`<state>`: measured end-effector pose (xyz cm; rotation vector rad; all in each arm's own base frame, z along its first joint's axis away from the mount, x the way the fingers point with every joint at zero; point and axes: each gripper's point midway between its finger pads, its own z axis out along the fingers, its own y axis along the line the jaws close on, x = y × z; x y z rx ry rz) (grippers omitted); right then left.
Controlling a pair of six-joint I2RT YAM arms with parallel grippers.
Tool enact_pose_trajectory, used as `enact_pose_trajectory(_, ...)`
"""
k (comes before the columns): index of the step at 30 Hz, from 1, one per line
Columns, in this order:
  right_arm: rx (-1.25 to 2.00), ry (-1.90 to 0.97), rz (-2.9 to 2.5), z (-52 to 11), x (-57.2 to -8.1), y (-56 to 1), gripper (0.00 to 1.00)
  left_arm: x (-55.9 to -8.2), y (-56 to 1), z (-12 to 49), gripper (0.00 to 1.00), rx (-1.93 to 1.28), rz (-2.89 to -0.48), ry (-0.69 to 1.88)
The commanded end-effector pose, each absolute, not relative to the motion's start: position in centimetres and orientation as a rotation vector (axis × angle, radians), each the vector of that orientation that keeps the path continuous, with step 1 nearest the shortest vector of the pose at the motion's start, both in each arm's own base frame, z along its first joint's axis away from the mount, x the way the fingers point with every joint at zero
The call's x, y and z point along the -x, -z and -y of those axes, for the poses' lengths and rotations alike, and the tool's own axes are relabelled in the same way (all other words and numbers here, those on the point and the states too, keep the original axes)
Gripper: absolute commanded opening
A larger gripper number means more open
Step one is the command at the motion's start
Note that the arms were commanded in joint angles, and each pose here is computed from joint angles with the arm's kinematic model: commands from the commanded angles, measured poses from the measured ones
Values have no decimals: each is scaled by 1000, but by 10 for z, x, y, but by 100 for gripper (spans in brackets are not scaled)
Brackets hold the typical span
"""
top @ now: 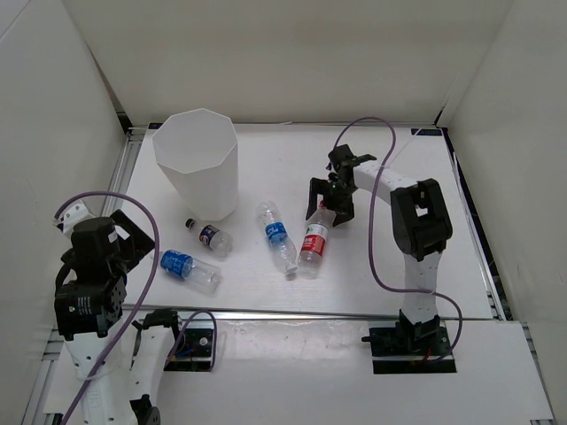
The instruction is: Put the plastic bottles in the bin
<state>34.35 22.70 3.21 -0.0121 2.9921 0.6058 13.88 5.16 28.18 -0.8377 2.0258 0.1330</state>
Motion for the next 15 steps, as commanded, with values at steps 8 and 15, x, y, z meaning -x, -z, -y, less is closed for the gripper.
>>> enact_pose_trajectory(8,6,-607,-3068,-241,-323,-13,73,-141,-281,-51,100,807,-2033,-136)
enact_pose_trajectory(15,-31,-575,-3080,-231,-308,-14,46,-143,-276,-51,100,808,-2044,-140)
